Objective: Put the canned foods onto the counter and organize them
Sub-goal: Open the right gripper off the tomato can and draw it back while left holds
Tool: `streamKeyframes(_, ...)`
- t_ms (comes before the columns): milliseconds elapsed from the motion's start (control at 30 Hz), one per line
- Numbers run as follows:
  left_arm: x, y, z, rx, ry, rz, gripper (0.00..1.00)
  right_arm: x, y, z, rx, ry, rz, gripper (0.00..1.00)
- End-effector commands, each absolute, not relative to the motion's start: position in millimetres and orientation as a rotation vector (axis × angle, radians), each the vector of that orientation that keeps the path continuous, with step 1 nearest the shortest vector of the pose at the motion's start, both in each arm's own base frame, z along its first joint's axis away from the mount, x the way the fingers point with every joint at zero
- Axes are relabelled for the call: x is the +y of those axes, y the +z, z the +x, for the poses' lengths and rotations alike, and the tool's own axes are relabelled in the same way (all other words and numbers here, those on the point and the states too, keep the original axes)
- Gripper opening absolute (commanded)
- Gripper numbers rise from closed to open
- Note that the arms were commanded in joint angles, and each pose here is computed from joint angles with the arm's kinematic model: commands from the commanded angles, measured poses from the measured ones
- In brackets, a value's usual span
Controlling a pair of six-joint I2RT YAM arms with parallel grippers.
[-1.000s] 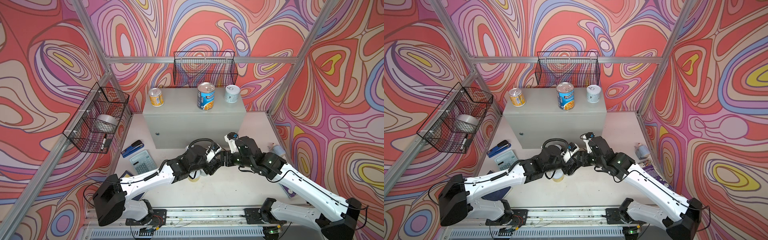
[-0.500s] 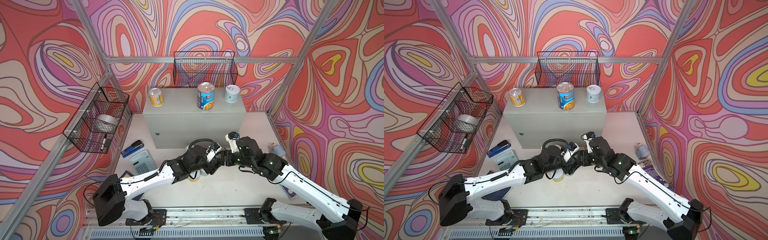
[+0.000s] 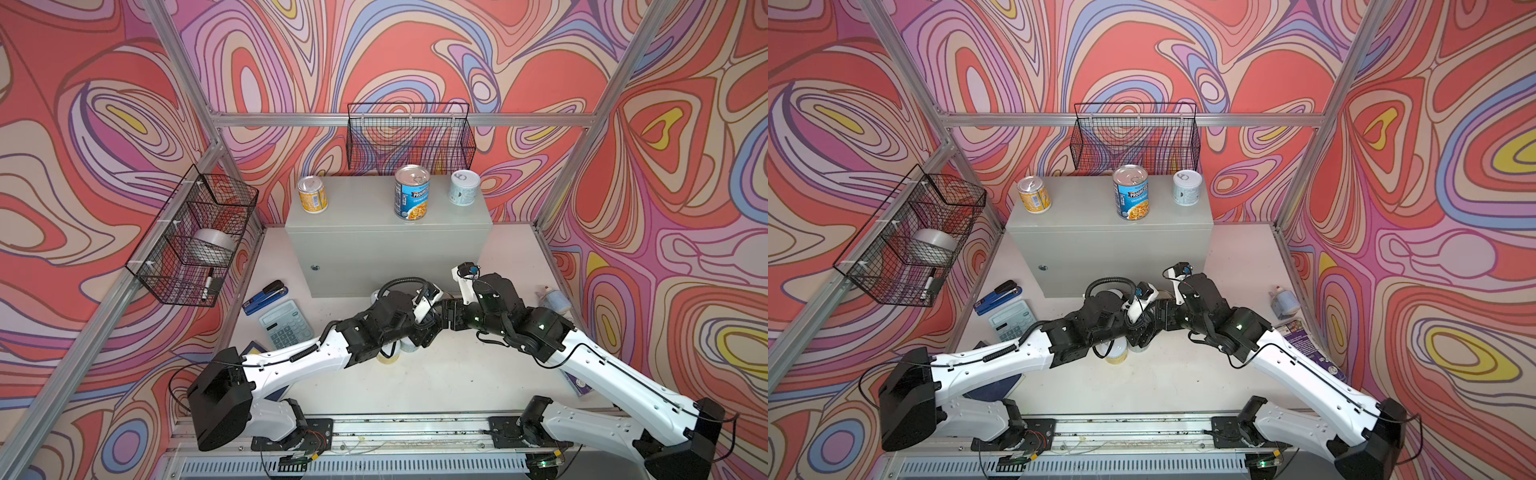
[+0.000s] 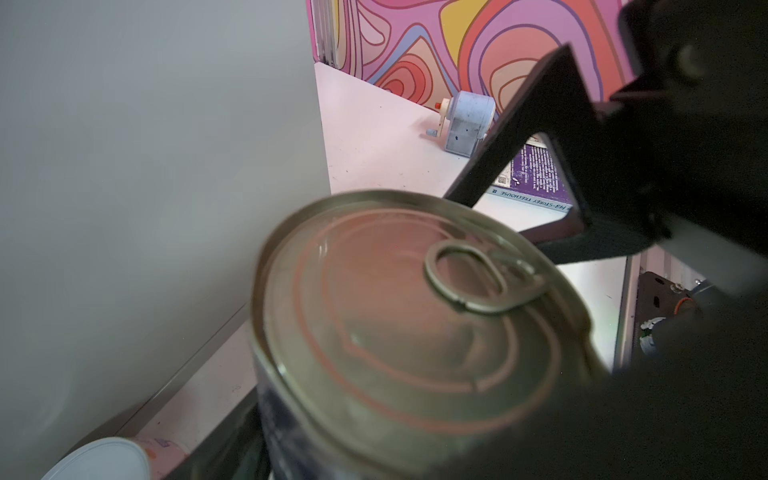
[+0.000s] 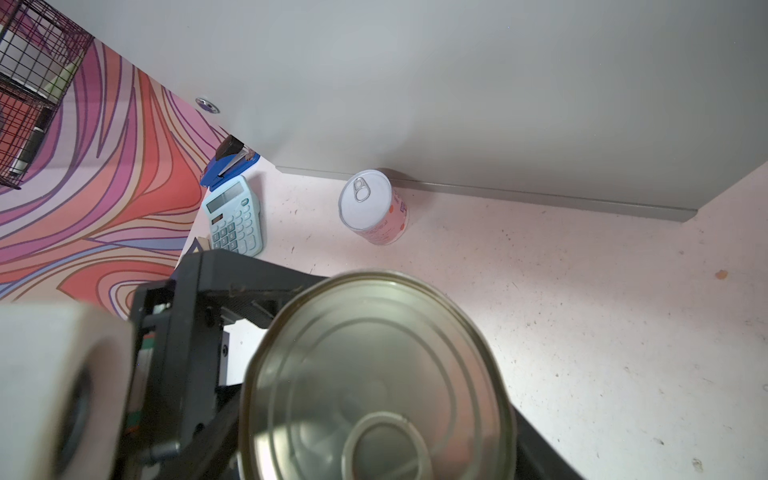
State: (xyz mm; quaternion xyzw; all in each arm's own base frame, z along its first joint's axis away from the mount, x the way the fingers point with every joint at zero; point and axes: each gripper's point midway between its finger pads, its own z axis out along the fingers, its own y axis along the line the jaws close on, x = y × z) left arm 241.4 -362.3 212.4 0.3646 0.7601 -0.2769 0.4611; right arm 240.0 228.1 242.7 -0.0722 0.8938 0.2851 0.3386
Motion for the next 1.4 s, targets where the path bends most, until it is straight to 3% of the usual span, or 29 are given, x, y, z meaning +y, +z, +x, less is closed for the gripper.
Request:
streamKeyframes(0, -355.5, 237.1, 264.8, 1.81, -0.652, 0.736, 0.31, 220.5, 243.6, 238.6, 2.323, 0.719, -0.159, 0.59)
streamKeyframes(467, -351.7, 259.0, 254.4, 1.736, -0.73, 0.718, 0.3, 206.0, 233.8, 242.6, 2.342, 0.597, -0.147, 0.82)
streamKeyframes(867, -342.2, 276.1, 246.2, 1.683, -0.751, 0.709, 0.3, 207.1, 239.5, 244.1, 2.325, 0.601, -0.157, 0.86)
streamKeyframes(1133, -341.7, 267.2, 247.5, 1.706, -0.732, 0.716, 0.26, 219.9, 270.6, 239.6, 2.23, 0.754, -0.173, 0.89)
streamKeyframes(1367, -336.3, 275.1, 248.4, 1.687, -0.714, 0.7, 0.26, 198.0, 271.3, 243.3, 2.246, 0.624, -0.104, 0.9)
